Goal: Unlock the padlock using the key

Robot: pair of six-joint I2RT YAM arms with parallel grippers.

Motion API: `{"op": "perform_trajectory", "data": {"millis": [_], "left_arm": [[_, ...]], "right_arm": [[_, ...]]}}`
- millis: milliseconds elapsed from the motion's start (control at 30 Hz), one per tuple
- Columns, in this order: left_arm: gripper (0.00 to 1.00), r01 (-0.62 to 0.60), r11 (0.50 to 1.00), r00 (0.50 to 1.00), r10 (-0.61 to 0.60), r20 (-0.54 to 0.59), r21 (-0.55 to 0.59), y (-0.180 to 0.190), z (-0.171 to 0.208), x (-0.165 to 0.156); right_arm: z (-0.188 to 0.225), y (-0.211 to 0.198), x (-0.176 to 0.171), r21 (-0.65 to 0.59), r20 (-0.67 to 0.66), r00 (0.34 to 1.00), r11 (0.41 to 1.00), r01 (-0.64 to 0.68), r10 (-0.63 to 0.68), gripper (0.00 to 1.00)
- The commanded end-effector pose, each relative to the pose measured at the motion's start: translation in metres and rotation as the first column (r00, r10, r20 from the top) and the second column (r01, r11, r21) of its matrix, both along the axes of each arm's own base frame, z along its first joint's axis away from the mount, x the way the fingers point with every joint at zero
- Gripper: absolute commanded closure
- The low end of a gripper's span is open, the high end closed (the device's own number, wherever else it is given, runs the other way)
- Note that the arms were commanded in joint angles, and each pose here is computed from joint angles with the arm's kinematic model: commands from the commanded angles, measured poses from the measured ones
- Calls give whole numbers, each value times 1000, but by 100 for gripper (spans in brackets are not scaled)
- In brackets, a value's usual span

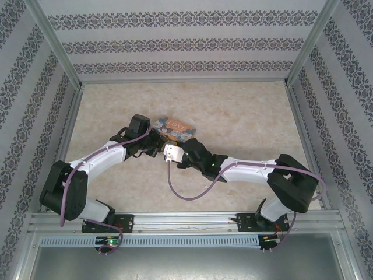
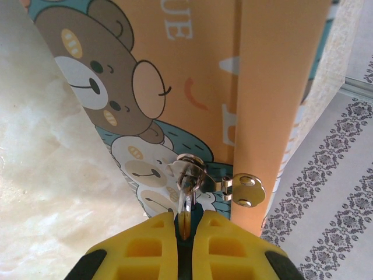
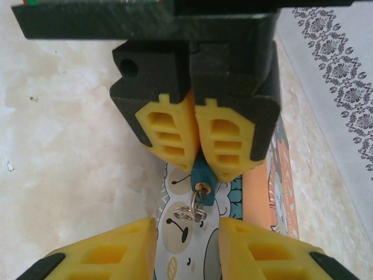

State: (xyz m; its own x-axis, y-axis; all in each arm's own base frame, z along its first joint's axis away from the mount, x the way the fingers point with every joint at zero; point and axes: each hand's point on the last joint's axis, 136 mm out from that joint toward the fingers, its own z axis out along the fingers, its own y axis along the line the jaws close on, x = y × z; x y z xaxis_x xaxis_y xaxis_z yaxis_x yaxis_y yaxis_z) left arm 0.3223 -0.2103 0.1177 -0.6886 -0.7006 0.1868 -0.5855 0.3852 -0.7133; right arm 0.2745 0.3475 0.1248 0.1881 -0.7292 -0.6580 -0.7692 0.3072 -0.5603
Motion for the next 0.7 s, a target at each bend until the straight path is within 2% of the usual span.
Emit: {"op": "perform_trajectory", "data": {"millis": [0,267,667], "left_arm": [[100,9,999,999,-8,32,-36,-12,11,5],[100,16,999,999,-14,32,-40,-13,9,3],[100,23,998,999,-20,41,-56,-17,12,2]], "right_arm": [[13,10,6,18,48,999,1000,4,-5,69],[12,12,10,20,60,998,1000,16,-17,74],[7,15,13,10,57,998,1000,23,-23,91]]}}
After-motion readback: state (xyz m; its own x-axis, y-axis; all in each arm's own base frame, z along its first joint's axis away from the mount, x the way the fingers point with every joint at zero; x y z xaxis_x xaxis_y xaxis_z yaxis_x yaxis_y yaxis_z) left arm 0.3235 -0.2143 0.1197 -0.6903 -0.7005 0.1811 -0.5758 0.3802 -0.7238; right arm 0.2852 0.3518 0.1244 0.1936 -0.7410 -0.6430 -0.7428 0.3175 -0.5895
